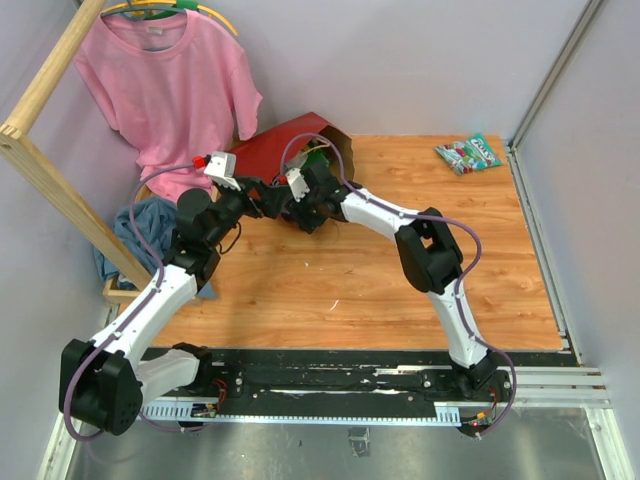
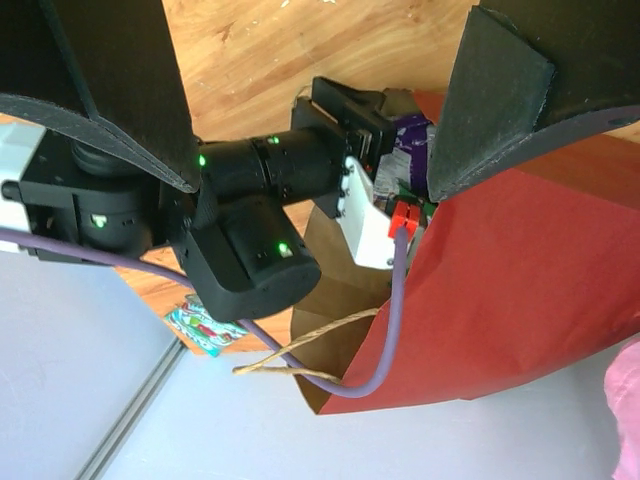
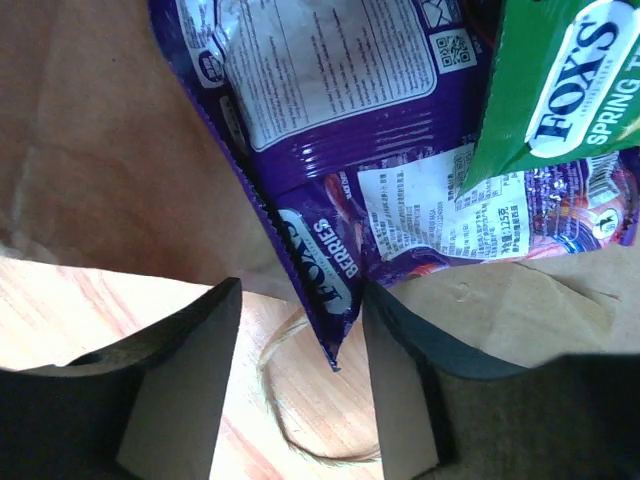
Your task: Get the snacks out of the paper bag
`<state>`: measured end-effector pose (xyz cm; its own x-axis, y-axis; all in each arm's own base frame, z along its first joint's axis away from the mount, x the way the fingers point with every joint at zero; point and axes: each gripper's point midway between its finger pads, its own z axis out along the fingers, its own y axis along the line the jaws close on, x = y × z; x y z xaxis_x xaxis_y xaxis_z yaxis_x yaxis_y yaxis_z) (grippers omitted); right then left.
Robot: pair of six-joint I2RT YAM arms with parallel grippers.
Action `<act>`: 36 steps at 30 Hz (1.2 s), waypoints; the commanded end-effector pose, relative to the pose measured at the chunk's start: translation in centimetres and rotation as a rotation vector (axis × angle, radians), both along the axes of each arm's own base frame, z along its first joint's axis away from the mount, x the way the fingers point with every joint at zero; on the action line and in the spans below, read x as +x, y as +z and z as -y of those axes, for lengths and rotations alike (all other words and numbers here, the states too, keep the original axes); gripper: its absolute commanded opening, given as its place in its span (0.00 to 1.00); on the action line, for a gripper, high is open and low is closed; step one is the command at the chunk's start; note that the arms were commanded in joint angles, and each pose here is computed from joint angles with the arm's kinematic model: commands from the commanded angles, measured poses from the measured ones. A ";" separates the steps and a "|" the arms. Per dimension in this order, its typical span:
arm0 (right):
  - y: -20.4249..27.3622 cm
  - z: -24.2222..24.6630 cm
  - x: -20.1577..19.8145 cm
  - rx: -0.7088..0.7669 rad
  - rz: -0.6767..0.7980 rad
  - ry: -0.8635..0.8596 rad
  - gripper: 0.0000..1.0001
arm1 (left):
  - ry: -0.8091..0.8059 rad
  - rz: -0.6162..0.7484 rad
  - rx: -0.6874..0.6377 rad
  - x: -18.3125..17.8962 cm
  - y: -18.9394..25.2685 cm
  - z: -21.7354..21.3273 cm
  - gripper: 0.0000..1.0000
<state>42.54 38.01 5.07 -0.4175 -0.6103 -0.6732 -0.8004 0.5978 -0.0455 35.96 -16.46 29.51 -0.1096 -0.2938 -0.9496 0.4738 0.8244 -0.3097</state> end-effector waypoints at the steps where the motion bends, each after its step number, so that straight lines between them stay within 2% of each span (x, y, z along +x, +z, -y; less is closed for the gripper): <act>1: -0.8 0.4 -0.7 0.007 -0.131 0.109 0.46 | 0.035 0.023 0.017 0.1 0.2 -0.9 1.00; 6: 0.2 1.8 0.1 0.070 -0.148 0.067 0.02 | 0.036 0.010 0.023 0.4 -0.3 -0.9 1.00; 7: 0.7 2.1 0.2 0.091 -0.142 0.055 0.01 | 0.037 0.009 0.024 0.4 -0.4 -0.9 1.00; 20: 12.5 3.3 -3.7 0.342 -0.012 0.119 0.01 | 0.084 -0.015 0.025 1.1 -1.1 -1.6 1.00; 25: 16.1 4.4 -5.3 0.376 0.038 0.111 0.01 | 0.124 -0.028 0.030 1.4 -1.4 -2.3 1.00; 36: 18.5 8.5 -9.1 0.417 0.075 0.023 0.01 | 0.129 -0.029 0.014 1.5 -1.2 -2.5 1.00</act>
<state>33.99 30.91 21.21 -0.3645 -0.3626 -0.8577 -0.8403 0.5250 0.1352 37.20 -14.55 27.88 -0.1212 -0.2876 -0.9500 0.3673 0.8762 -0.3121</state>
